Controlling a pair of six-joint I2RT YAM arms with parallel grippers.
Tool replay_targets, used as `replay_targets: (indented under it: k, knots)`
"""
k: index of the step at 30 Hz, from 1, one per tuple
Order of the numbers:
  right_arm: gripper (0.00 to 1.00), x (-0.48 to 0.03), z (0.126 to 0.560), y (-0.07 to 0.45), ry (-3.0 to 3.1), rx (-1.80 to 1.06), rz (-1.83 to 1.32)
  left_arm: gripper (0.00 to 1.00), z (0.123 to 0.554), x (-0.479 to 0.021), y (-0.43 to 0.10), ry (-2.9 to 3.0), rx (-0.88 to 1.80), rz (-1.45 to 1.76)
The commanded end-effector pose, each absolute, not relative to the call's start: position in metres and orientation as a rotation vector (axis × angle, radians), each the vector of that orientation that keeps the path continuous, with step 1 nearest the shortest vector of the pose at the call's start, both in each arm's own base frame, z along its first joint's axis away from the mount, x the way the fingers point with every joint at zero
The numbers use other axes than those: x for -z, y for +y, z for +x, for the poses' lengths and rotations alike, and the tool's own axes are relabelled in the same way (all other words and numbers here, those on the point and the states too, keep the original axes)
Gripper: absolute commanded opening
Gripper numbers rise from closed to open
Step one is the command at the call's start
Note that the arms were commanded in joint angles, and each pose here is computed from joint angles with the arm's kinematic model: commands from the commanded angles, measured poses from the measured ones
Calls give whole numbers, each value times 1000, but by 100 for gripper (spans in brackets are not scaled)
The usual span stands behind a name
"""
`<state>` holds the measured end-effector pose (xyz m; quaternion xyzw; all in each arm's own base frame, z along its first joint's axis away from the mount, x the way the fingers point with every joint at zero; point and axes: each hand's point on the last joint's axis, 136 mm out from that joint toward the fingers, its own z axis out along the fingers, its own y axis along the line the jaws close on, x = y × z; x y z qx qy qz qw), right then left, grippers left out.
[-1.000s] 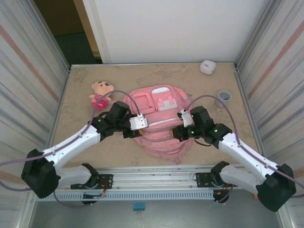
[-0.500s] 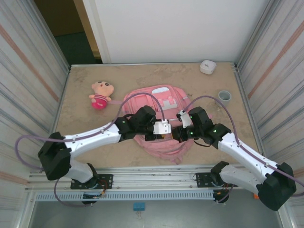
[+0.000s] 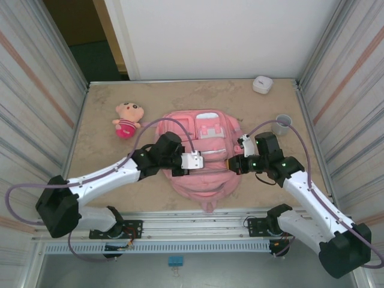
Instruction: Pack the student bag
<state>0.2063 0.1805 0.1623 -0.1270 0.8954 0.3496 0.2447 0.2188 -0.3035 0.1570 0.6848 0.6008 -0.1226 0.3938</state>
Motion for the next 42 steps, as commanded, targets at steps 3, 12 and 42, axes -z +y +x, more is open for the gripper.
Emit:
replay_targets:
  k: [3, 12, 42]
  knots:
    - [0, -162, 200, 184, 2435, -954, -395, 4, 217, -123, -243, 1729, 176, 1778]
    - [0, -166, 191, 204, 2416, -1016, -494, 55, 198, -181, -328, 1526, 362, 1701]
    - [0, -148, 274, 127, 2458, -561, -160, 0, 198, -126, -303, 1532, 359, 1869]
